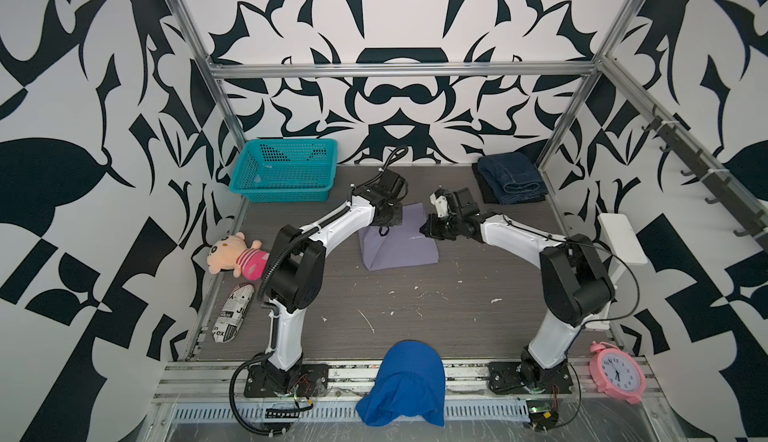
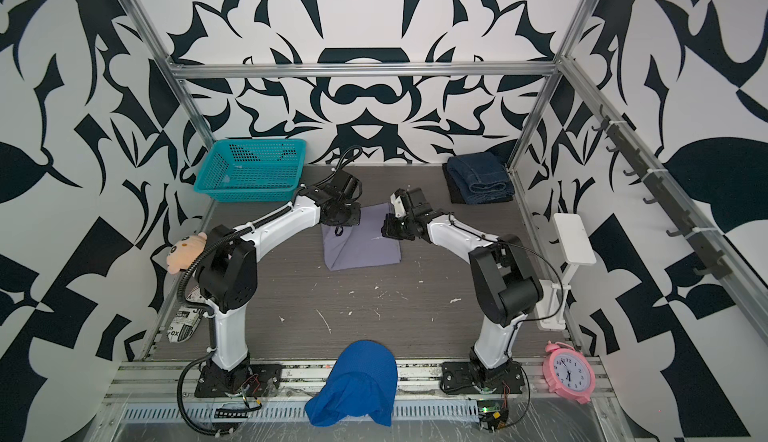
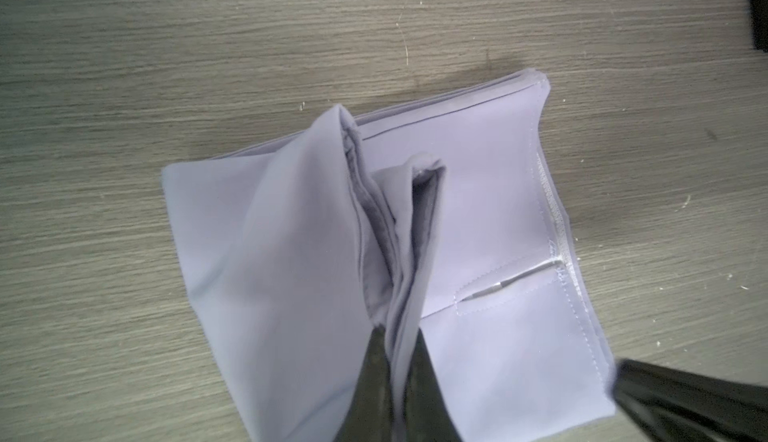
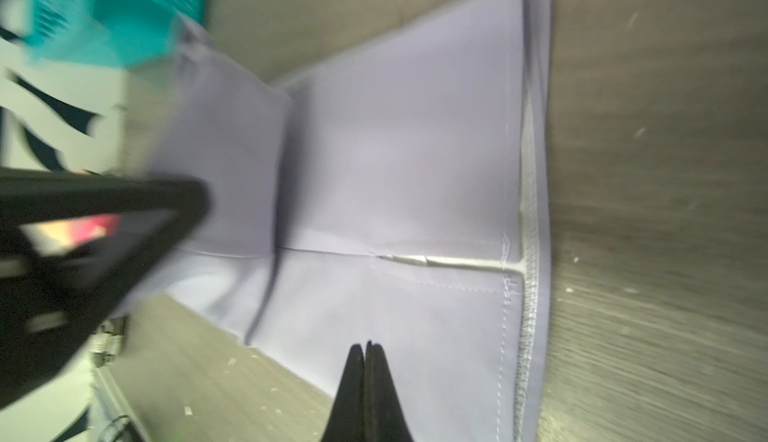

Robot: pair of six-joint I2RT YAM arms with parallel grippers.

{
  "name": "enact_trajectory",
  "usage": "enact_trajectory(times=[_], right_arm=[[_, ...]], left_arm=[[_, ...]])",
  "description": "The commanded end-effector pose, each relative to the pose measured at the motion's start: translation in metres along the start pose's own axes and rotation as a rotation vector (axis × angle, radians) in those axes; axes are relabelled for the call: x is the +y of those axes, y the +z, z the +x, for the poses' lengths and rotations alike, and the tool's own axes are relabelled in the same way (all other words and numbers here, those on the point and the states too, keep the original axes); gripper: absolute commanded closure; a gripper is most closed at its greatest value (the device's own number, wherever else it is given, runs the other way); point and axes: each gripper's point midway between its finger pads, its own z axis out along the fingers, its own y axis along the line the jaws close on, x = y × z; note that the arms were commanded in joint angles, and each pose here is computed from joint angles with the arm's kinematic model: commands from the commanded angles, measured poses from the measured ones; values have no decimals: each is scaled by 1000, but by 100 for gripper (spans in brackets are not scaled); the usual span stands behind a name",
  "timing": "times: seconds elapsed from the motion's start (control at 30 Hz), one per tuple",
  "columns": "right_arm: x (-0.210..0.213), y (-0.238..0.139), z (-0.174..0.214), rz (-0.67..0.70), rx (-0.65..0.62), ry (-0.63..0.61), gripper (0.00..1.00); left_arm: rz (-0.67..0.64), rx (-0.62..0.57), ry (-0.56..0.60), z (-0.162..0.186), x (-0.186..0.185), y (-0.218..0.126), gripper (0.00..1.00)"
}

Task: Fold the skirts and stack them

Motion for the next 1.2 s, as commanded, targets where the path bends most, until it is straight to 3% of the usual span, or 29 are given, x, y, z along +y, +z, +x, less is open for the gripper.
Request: enact_trajectory(times=[0.0, 0.33, 0.53, 0.8, 1.17], right_arm=[[12, -35, -25, -82, -102, 24, 96], [-18, -60, -30, -66, -165, 91, 95], [-42, -10, -14, -72, -40, 113, 95], [-38, 51, 7, -133, 84, 121, 97], [-14, 35, -23, -202, 24, 88, 98]], left_arm=[[29, -22, -9, -11, -14, -12, 100], [57, -15, 23, -16, -46, -2, 100], [18, 19, 56, -10, -46, 14, 100], [-6, -10, 58, -10, -38, 6, 100], [-20, -5, 81, -9, -35, 8, 100]])
